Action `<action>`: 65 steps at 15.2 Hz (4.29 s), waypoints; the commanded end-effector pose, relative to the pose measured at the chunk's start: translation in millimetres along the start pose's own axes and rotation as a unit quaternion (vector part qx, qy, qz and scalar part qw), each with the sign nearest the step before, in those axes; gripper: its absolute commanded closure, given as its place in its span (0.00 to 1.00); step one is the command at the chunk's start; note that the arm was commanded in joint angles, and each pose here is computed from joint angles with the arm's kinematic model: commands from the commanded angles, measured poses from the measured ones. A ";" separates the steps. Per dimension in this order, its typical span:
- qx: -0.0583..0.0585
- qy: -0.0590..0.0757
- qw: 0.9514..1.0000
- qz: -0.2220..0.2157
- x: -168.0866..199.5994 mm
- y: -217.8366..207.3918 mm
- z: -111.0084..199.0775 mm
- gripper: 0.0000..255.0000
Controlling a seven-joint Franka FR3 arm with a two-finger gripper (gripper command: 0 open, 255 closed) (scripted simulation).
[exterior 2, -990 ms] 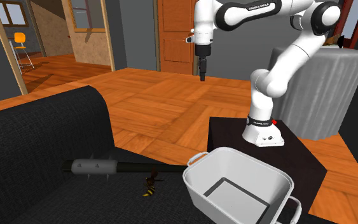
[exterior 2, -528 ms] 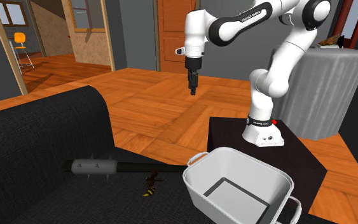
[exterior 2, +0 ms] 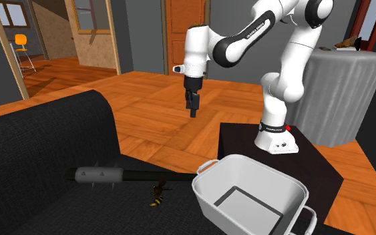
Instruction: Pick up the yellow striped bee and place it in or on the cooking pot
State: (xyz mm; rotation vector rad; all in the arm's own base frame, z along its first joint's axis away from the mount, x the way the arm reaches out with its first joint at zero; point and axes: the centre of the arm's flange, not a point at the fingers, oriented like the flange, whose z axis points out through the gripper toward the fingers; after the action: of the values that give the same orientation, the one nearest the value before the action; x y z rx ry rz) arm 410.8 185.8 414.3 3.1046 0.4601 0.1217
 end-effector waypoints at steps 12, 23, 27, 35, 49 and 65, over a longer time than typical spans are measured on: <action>-0.002 0.043 0.993 -0.110 75.0 -118.8 86.6 0.00; -0.004 0.079 0.976 -0.202 121.2 -231.1 155.3 0.00; -0.005 0.085 0.972 -0.218 129.5 -252.2 177.7 0.00; -0.005 0.085 0.972 -0.218 134.5 -253.1 206.7 0.00; -0.005 0.085 0.972 -0.218 134.3 -254.6 207.3 1.00; -0.005 0.085 0.972 -0.218 140.1 -252.2 133.0 1.00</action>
State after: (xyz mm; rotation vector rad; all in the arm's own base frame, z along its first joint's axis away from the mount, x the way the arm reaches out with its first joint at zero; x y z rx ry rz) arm 482.3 469.0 284.1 2.9065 1.1238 0.3857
